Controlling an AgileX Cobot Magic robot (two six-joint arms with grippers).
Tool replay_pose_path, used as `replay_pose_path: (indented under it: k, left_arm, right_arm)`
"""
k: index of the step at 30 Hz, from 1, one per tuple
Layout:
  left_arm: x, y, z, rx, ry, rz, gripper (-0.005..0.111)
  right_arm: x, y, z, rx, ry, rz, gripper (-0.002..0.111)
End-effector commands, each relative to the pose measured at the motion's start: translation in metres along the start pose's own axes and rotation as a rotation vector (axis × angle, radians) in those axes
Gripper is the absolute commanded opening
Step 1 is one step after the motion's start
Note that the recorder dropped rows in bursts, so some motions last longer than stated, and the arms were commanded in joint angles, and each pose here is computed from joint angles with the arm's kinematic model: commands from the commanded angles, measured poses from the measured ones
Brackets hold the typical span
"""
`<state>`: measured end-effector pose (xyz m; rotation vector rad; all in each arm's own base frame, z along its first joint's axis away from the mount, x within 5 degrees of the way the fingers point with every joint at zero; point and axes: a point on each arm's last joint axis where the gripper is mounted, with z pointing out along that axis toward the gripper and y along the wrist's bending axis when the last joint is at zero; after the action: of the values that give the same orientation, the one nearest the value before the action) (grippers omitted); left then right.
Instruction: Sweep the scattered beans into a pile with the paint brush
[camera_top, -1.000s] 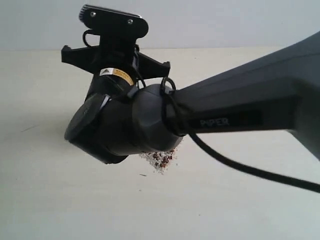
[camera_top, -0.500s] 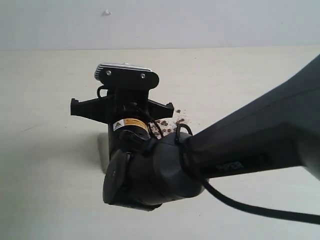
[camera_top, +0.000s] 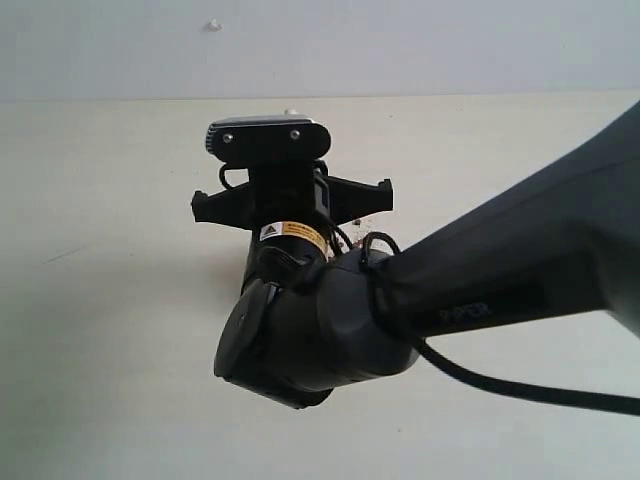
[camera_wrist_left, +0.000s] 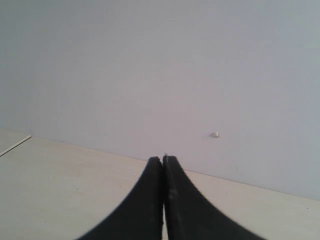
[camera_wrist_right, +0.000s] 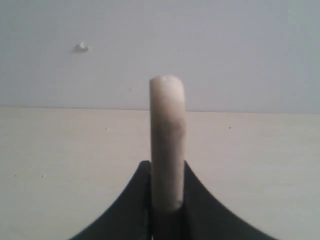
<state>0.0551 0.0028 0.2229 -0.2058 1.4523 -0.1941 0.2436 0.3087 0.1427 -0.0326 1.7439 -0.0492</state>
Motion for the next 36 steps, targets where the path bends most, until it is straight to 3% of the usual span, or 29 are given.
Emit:
replay_pose_path:
  k: [1, 10, 15, 21, 26, 29, 36]
  left_arm:
    - [0.001, 0.001, -0.001, -0.005, -0.004, -0.01, 0.0]
    - [0.001, 0.001, -0.001, -0.005, -0.004, -0.01, 0.0]
    - [0.001, 0.001, -0.001, -0.005, -0.004, -0.01, 0.0]
    - [0.001, 0.001, -0.001, -0.005, -0.004, -0.01, 0.0]
    - [0.001, 0.001, -0.001, -0.005, -0.004, -0.01, 0.0]
    - [0.001, 0.001, -0.001, -0.005, -0.004, -0.01, 0.0]
    - [0.001, 0.001, -0.001, -0.005, -0.004, -0.01, 0.0]
  right_arm:
    - [-0.005, 0.001, 0.0, -0.042, -0.019, 0.013, 0.0]
    - [-0.043, -0.005, -0.009, -0.068, -0.055, 0.07, 0.0]
    - [-0.063, -0.013, -0.024, -0.199, -0.069, 0.06, 0.0]
    - [-0.07, -0.064, -0.047, -0.403, -0.168, -0.051, 0.0]
    - [-0.076, -0.107, -0.046, -0.674, -0.258, 0.0, 0.0]
    - [-0.082, -0.132, -0.023, -0.828, -0.262, -0.032, 0.0]
    - [-0.103, -0.178, 0.054, -0.977, -0.16, -0.151, 0.0]
